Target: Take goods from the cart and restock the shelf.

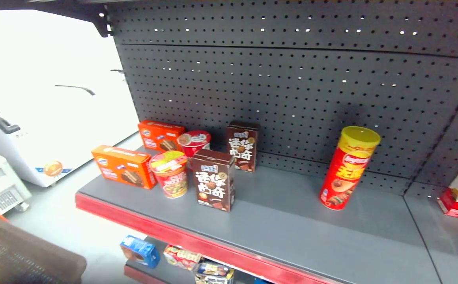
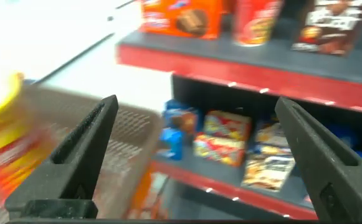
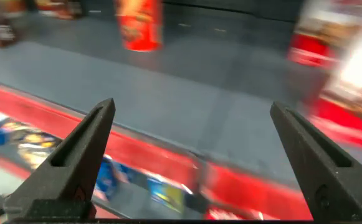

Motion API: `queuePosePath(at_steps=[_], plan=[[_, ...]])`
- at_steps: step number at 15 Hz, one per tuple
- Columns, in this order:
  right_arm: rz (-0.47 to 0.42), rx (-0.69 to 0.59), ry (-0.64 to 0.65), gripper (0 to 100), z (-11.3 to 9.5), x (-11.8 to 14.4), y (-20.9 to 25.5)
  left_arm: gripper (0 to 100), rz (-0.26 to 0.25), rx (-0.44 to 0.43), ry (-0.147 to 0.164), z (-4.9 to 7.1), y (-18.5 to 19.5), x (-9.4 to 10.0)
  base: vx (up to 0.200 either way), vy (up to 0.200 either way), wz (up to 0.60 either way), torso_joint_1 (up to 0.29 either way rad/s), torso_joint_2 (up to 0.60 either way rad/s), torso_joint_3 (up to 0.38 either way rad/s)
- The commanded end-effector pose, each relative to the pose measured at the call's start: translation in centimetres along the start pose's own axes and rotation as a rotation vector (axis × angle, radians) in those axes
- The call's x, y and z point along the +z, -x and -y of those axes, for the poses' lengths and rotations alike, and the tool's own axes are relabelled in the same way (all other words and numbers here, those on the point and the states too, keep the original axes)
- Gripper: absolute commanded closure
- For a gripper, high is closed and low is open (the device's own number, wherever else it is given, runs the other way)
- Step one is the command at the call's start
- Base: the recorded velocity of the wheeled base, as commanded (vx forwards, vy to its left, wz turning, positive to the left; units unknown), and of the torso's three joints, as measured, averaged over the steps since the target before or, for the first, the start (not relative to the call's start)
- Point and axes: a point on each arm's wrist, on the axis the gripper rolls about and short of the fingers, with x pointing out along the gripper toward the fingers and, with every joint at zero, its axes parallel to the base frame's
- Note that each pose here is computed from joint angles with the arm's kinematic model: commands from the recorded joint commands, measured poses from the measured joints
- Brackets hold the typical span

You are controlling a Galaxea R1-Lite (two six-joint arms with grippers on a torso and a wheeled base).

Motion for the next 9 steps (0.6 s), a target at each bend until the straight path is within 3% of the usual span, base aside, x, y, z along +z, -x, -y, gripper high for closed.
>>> queuePosePath(at_steps=[1,9], plan=[[-0.001,0.0,0.0,0,0.0,0.0,-0.01,0,0.001,0.001,0.001,0.0,0.0,0.0,0.0,0.0,0.6,-0.002,0.0,0.002],[-0.001,0.001,0.0,0,0.0,0.0,-0.01,0,0.001,0.002,0.001,0.0,0.0,0.0,0.0,0.0,0.6,0.004,0.0,0.002]])
